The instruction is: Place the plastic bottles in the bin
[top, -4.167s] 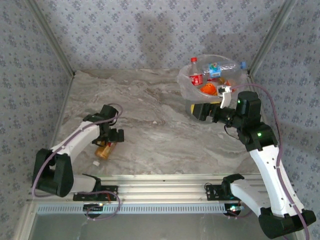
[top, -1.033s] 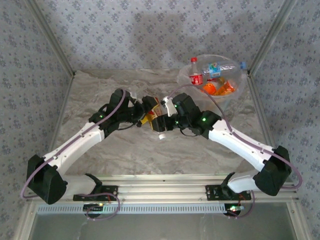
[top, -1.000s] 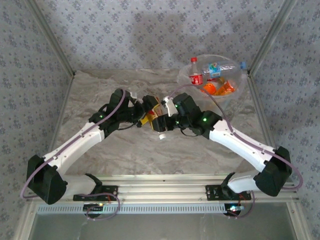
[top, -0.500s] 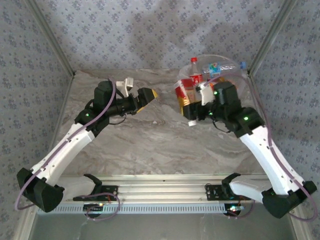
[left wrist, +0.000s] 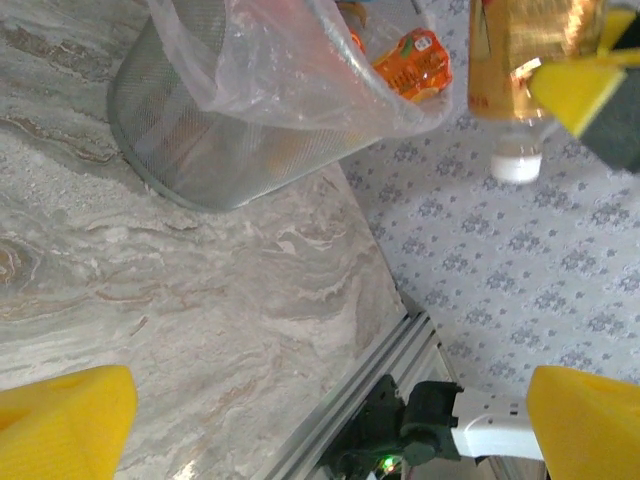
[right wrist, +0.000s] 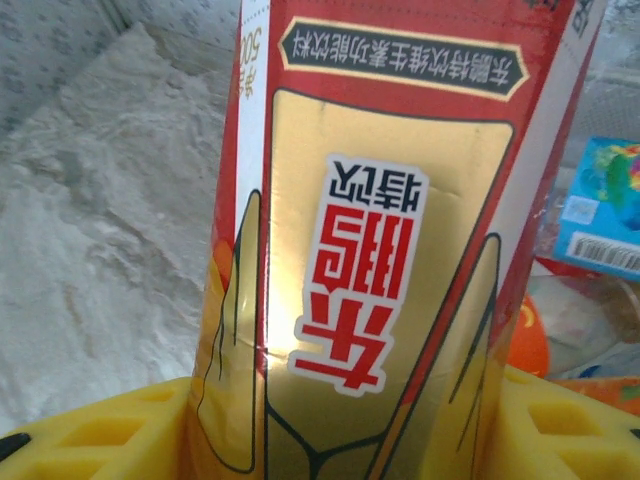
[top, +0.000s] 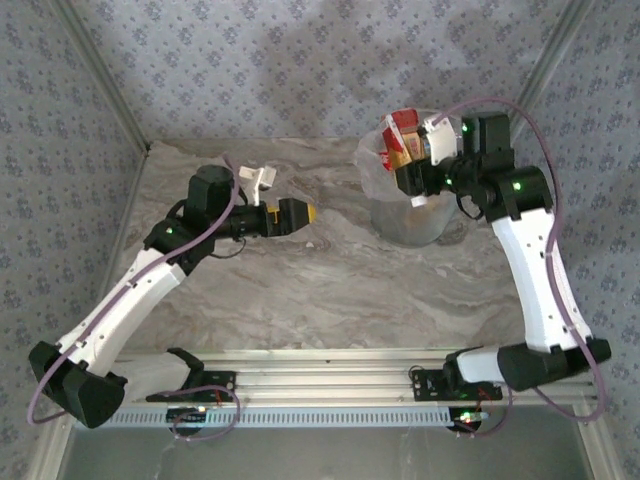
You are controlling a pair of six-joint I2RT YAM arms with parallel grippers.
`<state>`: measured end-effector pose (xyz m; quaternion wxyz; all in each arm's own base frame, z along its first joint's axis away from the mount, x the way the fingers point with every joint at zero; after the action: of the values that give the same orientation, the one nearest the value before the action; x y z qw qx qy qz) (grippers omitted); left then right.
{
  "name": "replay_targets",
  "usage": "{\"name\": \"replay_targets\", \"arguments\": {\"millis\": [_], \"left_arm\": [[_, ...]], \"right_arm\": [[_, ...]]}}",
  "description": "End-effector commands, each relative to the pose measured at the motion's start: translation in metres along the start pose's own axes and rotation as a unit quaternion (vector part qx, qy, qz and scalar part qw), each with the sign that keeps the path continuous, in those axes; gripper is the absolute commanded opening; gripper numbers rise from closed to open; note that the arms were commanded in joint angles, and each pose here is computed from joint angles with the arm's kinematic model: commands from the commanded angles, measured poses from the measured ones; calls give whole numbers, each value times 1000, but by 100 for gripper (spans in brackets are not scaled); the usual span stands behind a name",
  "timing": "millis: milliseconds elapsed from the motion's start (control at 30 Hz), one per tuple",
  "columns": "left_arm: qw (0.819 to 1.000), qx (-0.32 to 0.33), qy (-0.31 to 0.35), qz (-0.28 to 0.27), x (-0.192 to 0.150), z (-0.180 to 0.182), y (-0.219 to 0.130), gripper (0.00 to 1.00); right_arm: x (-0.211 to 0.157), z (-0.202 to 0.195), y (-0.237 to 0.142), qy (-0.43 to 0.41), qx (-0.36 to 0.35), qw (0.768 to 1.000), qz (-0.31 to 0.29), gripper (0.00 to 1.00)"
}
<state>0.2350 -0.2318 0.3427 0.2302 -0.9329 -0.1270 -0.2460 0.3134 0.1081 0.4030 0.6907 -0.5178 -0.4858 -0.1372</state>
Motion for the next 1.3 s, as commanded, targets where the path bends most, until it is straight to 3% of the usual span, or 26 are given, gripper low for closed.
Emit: {"name": "replay_targets", "arguments": {"millis": [0, 233, 500, 600, 800, 967, 1267], "left_arm": [[1000, -5, 22, 7, -8, -4, -6, 100], [1000, 4, 13, 12, -7, 5, 2, 99], [1000, 3, 12, 19, -8, 6, 7, 100], [1000, 4, 12, 19, -10, 8, 7, 100], [1000, 2, 12, 18, -13, 8, 5, 100], [1000, 1, 13, 17, -14, 8, 4, 100], [1000, -5, 14, 18, -15, 7, 4, 100]], "right_arm": [[3, -22, 3, -42, -43, 998, 25, 54], [-1, -56, 28, -59, -105, 989, 80, 54], [-12, -68, 47, -65, -125, 983, 118, 59], [-15, -70, 48, -63, -130, 982, 123, 65], [-22, -72, 47, -62, -143, 979, 133, 91], [-26, -68, 35, -52, -143, 981, 118, 96], [-39, -75, 13, -5, -166, 981, 97, 96]]}}
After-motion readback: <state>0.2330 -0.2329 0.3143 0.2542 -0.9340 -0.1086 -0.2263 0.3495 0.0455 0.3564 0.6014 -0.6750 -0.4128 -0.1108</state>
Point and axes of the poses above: each hand's point on the last joint's axis, 136 mm out from that joint toward the fingers, its own y axis out along the fingers, its own z axis along the line the jaws close on, x = y × z, the point moved 4 cm from there along -y, back along the fingers, and after that the axes turned 3 degrees about -y, right-handed, at the moved point
